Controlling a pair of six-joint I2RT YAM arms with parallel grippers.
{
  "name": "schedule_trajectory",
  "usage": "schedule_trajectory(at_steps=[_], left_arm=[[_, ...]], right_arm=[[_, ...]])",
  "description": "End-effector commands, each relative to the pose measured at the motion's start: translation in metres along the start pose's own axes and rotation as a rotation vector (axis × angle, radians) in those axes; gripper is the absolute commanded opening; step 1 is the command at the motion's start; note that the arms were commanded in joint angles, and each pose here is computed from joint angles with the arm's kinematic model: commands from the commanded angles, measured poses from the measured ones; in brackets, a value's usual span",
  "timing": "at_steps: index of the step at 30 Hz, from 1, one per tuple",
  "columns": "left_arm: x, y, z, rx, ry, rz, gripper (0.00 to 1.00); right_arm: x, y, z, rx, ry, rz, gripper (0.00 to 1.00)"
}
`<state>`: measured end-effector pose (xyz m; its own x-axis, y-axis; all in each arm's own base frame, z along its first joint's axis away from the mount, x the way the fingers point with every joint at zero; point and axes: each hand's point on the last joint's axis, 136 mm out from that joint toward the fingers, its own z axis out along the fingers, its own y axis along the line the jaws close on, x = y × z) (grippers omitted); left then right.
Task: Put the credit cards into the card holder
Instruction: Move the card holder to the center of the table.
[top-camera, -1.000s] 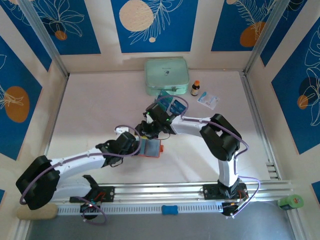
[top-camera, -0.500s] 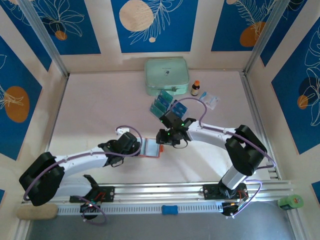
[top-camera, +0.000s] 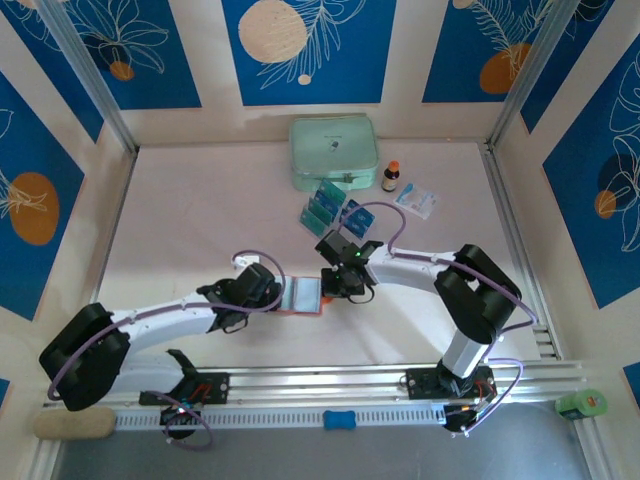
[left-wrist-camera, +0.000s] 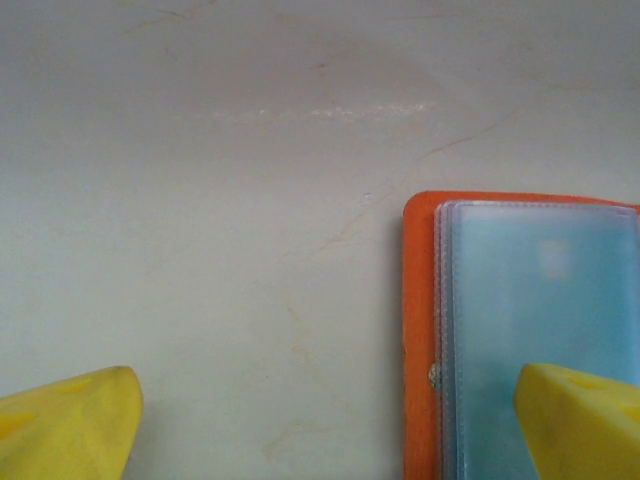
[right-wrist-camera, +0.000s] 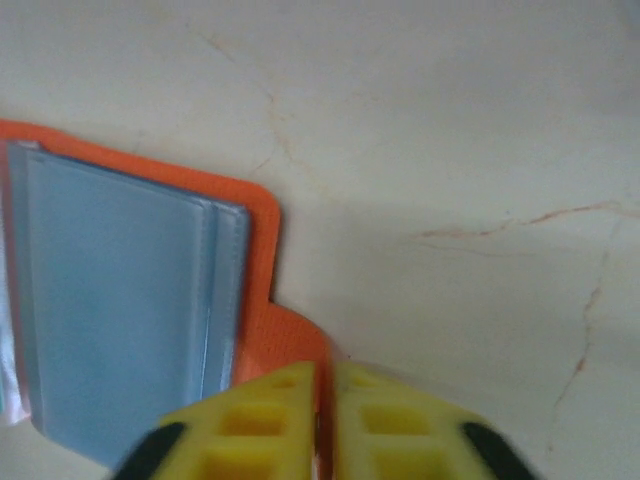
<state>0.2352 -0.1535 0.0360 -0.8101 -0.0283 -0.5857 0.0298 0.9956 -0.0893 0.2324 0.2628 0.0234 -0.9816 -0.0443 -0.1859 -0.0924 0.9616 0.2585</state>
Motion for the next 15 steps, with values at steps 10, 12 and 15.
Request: schedule_trajectory(at_steps=[10, 12, 15], left_arm=[[-0.003, -0.013, 0.010, 0.028, 0.021, 0.018, 0.96], [-0.003, -0.013, 0.010, 0.029, 0.020, 0.019, 0.96], [-0.002, -0.013, 0.011, 0.030, 0.024, 0.020, 0.96]], right_arm=[[0.002, -0.030, -0.008, 0.016, -0.014, 0.059, 0.01], [0.002, -0.027, -0.010, -0.003, -0.015, 0.059, 0.13], [-0.002, -0.022, -0.019, -0.024, -0.029, 0.043, 0.26]])
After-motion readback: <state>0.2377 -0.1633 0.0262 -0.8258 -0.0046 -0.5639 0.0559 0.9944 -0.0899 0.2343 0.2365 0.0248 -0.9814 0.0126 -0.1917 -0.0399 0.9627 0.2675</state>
